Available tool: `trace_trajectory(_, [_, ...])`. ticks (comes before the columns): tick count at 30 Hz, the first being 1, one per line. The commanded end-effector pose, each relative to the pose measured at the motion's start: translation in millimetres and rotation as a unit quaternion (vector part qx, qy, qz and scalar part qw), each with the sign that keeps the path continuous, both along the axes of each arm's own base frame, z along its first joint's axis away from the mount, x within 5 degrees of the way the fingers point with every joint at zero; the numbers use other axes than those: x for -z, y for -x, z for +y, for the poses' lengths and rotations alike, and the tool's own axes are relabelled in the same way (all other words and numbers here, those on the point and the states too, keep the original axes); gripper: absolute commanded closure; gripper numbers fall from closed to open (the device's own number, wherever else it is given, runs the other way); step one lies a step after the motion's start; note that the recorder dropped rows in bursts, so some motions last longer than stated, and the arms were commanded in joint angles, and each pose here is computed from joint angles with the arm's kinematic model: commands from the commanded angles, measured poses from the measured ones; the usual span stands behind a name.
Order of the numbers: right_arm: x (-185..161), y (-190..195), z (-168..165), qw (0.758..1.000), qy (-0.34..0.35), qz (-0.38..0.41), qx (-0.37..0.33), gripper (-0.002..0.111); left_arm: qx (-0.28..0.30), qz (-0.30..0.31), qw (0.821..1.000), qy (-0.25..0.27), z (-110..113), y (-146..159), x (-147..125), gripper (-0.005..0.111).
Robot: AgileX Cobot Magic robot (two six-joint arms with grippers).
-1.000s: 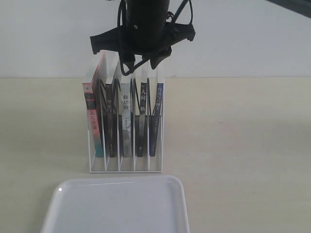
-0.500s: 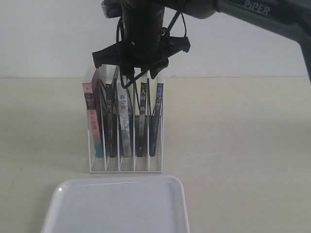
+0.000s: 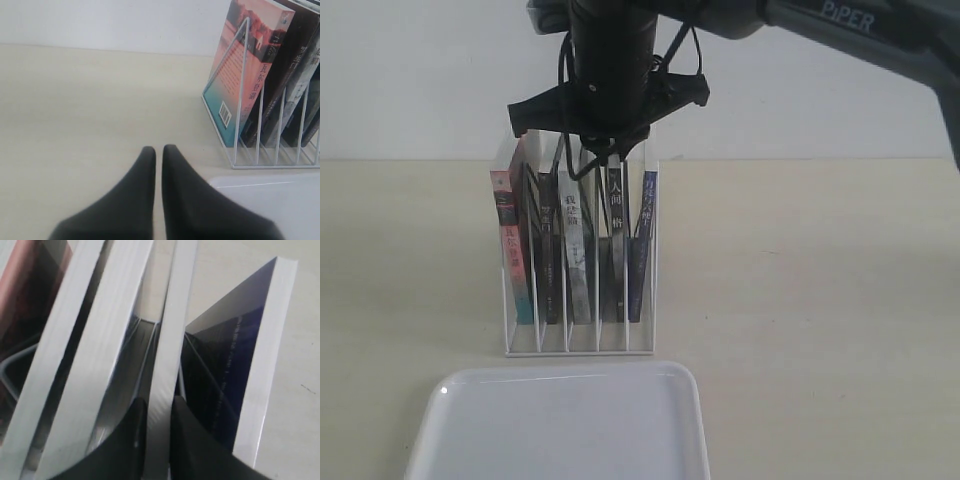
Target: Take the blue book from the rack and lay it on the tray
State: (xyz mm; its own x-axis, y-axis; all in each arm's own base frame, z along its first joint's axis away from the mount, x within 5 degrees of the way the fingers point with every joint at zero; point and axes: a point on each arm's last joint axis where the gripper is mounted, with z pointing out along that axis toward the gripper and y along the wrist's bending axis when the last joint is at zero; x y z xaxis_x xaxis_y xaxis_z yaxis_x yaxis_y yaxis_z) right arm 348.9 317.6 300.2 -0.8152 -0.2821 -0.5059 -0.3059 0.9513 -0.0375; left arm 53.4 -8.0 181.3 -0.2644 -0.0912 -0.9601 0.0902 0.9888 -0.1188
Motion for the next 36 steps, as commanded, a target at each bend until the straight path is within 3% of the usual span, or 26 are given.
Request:
trace_trajectory(1, [14.0, -6.7, 2.0, 1.0, 0.013, 0.002, 0.003, 0.105, -0.002, -0.006, 1.0, 0.001, 0.2, 0.1, -1.9, 0.103])
trace_trajectory(9, [0.4, -5.7, -4.9, 0.999, 0.016, -0.021, 0.03, 0.106, -0.002, -0.006, 1.0, 0.001, 0.2, 0.1, -1.9, 0.103])
trace_trajectory(36, [-99.2, 26.4, -36.1, 0.993, -0.066, -0.088, 0.037, 0.106, -0.002, -0.006, 1.0, 0.001, 0.2, 0.1, -1.9, 0.103])
